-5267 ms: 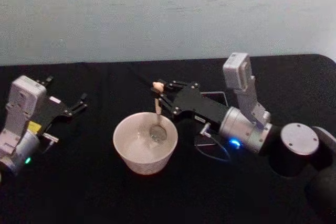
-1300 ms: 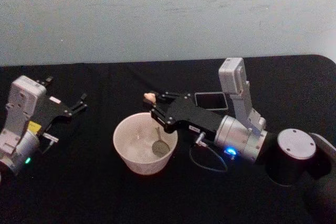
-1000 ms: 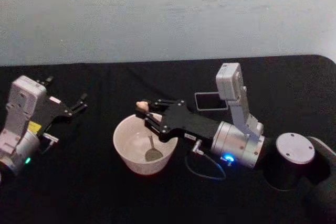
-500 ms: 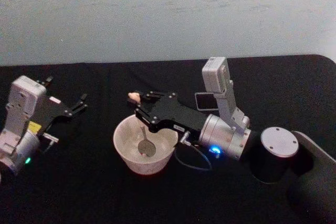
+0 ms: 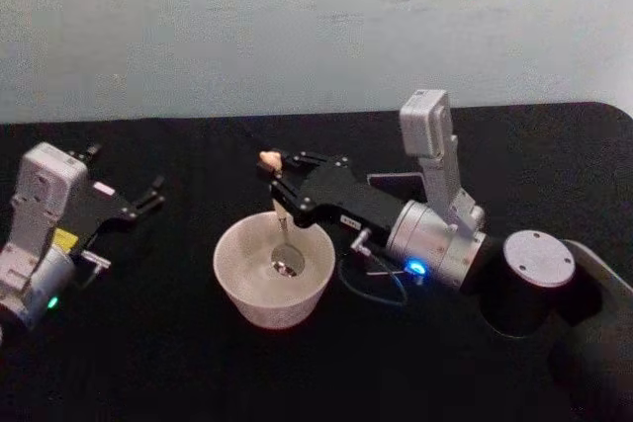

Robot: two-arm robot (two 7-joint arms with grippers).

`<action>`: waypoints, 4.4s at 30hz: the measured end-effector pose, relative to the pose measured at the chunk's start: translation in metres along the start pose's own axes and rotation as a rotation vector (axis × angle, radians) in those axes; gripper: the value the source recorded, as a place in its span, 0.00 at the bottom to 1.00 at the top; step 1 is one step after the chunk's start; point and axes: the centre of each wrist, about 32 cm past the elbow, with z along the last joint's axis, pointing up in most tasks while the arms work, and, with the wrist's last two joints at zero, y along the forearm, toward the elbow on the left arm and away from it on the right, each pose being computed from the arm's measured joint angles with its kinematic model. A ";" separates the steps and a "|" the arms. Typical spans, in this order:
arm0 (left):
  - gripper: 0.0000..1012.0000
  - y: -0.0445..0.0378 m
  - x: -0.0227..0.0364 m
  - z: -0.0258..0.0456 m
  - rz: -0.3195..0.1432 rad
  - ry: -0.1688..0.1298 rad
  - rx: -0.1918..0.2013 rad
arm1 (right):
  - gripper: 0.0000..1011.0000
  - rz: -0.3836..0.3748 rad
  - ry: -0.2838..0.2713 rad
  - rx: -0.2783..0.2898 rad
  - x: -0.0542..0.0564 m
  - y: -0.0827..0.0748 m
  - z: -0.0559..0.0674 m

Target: Pick up the stirring spoon with one hand, stir inside the cup, then place it back in its original position.

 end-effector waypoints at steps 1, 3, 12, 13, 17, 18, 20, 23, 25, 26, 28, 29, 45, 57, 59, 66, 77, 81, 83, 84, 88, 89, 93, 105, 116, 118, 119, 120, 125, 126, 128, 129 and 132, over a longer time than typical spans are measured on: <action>0.99 0.0000 0.0000 0.0000 0.000 0.000 0.000 | 0.21 -0.006 0.007 0.006 0.000 -0.001 0.001; 0.99 0.0000 0.0000 0.0000 0.000 0.000 0.000 | 0.21 -0.013 0.015 0.012 0.000 -0.002 0.003; 0.99 0.0000 0.0000 0.0000 0.000 0.000 0.000 | 0.21 -0.060 0.065 0.060 0.001 -0.011 0.014; 0.99 0.0000 0.0000 0.0000 0.000 0.000 0.000 | 0.21 -0.069 0.074 0.069 0.001 -0.012 0.017; 0.99 0.0000 0.0000 0.0000 0.000 0.000 0.000 | 0.21 -0.087 0.091 0.089 0.003 -0.015 0.021; 0.99 0.0000 0.0000 0.0000 0.000 0.000 0.000 | 0.21 -0.098 0.098 0.101 0.003 -0.017 0.024; 0.99 0.0000 0.0000 0.0000 0.000 0.000 0.000 | 0.21 -0.116 0.106 0.122 0.005 -0.020 0.028; 0.99 0.0000 0.0000 0.0000 0.000 0.000 0.000 | 0.21 -0.141 0.113 0.144 0.007 -0.023 0.033; 0.99 0.0000 0.0000 0.0000 0.000 0.000 0.000 | 0.21 -0.161 0.118 0.163 0.009 -0.026 0.037; 0.99 0.0000 0.0000 0.0000 0.000 0.000 0.000 | 0.21 -0.167 0.120 0.169 0.009 -0.027 0.038; 0.99 0.0000 0.0000 0.0000 0.000 0.000 0.000 | 0.21 -0.180 0.122 0.183 0.011 -0.030 0.041; 0.99 0.0000 0.0000 0.0000 0.000 0.000 0.000 | 0.21 -0.187 0.124 0.189 0.011 -0.031 0.042; 0.99 0.0000 0.0000 0.0000 0.000 0.000 0.000 | 0.21 -0.301 0.126 0.280 0.016 -0.061 0.055; 0.99 0.0000 0.0000 0.0000 0.000 0.000 0.000 | 0.21 -0.353 0.114 0.272 0.017 -0.077 0.050; 0.99 0.0000 0.0000 0.0000 0.000 0.000 0.000 | 0.21 -0.360 0.115 0.264 0.017 -0.078 0.048; 0.99 0.0000 0.0000 0.0000 0.000 0.000 0.000 | 0.21 -0.372 0.115 0.233 0.017 -0.081 0.041; 0.99 0.0000 0.0000 0.0000 0.000 0.000 0.000 | 0.21 -0.381 0.137 0.166 0.017 -0.083 0.023; 0.99 0.0000 0.0000 0.0000 0.000 0.000 0.000 | 0.21 -0.387 0.146 0.142 0.017 -0.083 0.016; 0.99 0.0000 0.0000 0.0000 0.000 0.000 0.000 | 0.21 -0.388 0.148 0.133 0.018 -0.082 0.013; 0.99 0.0000 0.0000 0.0000 0.000 0.000 0.000 | 0.21 -0.389 0.149 0.129 0.018 -0.082 0.012; 0.99 0.0000 0.0000 0.0000 0.000 0.000 0.000 | 0.21 -0.388 0.153 0.104 0.019 -0.082 0.006; 0.99 0.0000 0.0000 0.0000 0.000 0.000 0.000 | 0.21 -0.389 0.154 0.096 0.020 -0.083 0.004; 0.99 0.0000 0.0000 0.0000 0.000 0.000 0.000 | 0.21 -0.388 0.157 0.085 0.021 -0.082 0.002; 0.99 0.0000 0.0000 0.0000 0.000 0.000 0.000 | 0.21 -0.393 0.168 0.062 0.024 -0.082 -0.003; 0.99 0.0000 0.0000 0.0000 0.000 0.000 0.000 | 0.21 -0.395 0.170 0.052 0.024 -0.081 -0.004; 0.99 0.0000 0.0000 0.0000 0.000 0.000 0.000 | 0.21 -0.393 0.169 0.051 0.023 -0.081 -0.004; 0.99 0.0000 0.0000 0.0000 0.000 0.000 0.000 | 0.21 -0.392 0.169 0.050 0.023 -0.082 -0.004; 0.99 0.0000 0.0000 0.0000 0.000 0.000 0.000 | 0.21 -0.390 0.168 0.050 0.023 -0.082 -0.004; 0.99 0.0000 0.0000 0.0000 0.000 0.000 0.000 | 0.21 -0.389 0.168 0.050 0.023 -0.082 -0.004; 0.99 0.0000 0.0000 0.0000 0.000 0.000 0.000 | 0.21 -0.389 0.168 0.050 0.023 -0.081 -0.004; 0.99 0.0000 0.0000 0.0000 0.000 0.000 0.000 | 0.21 -0.389 0.168 0.051 0.023 -0.081 -0.004; 0.99 0.0000 0.0000 0.0000 0.000 0.000 0.000 | 0.21 -0.389 0.168 0.051 0.023 -0.081 -0.004; 0.99 0.0000 0.0000 0.0000 0.000 0.000 0.000 | 0.21 -0.390 0.167 0.051 0.023 -0.081 -0.004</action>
